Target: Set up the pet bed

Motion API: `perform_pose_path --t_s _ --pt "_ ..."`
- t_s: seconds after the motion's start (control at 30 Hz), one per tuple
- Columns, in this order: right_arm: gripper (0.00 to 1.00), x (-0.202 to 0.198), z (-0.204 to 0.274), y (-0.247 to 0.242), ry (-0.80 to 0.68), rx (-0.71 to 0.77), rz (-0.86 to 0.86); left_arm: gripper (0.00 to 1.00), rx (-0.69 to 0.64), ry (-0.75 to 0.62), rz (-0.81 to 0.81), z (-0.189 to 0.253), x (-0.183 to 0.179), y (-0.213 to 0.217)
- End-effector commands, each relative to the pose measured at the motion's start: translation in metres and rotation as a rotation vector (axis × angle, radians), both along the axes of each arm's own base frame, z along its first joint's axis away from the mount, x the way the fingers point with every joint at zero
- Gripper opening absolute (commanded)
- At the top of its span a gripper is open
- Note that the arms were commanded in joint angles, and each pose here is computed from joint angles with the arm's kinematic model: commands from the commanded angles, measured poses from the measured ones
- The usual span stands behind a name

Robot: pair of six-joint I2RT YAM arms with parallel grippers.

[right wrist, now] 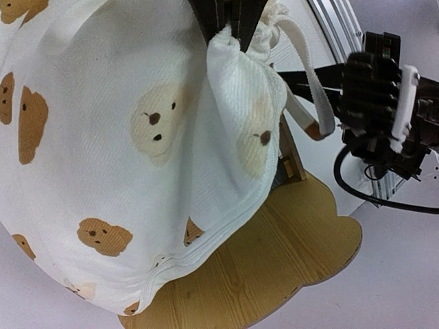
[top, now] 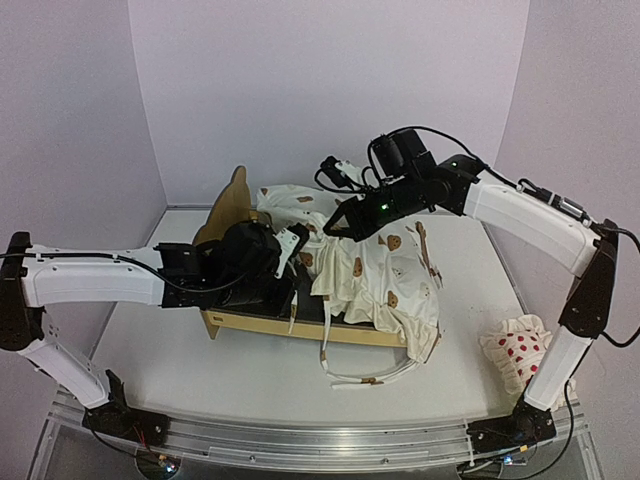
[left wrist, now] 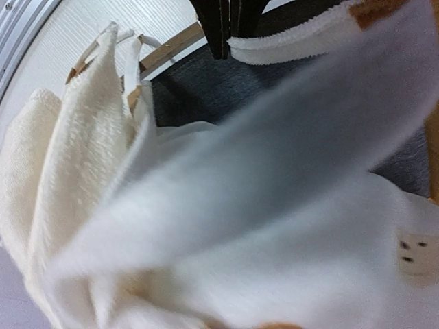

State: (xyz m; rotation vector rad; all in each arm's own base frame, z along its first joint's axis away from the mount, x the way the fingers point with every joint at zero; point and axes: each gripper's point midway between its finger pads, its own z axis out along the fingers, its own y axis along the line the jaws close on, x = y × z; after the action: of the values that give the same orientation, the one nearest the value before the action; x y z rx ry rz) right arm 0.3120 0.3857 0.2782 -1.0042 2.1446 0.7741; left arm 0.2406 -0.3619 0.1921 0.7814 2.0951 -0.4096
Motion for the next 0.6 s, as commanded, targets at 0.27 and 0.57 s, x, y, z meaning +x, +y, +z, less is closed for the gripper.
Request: perform_pose_path --t_s 0.27,0.57 --pt "0.0 -0.007 0.01 0.029 0.041 0.074 0.048 0.0 -0.08 -0.1 0.304 0.064 0.042 0.064" --pt "0.0 -0.008 -0.001 0.034 0.051 0.053 0.046 0.0 -0.042 -0.104 0.362 0.059 0.055 0.076"
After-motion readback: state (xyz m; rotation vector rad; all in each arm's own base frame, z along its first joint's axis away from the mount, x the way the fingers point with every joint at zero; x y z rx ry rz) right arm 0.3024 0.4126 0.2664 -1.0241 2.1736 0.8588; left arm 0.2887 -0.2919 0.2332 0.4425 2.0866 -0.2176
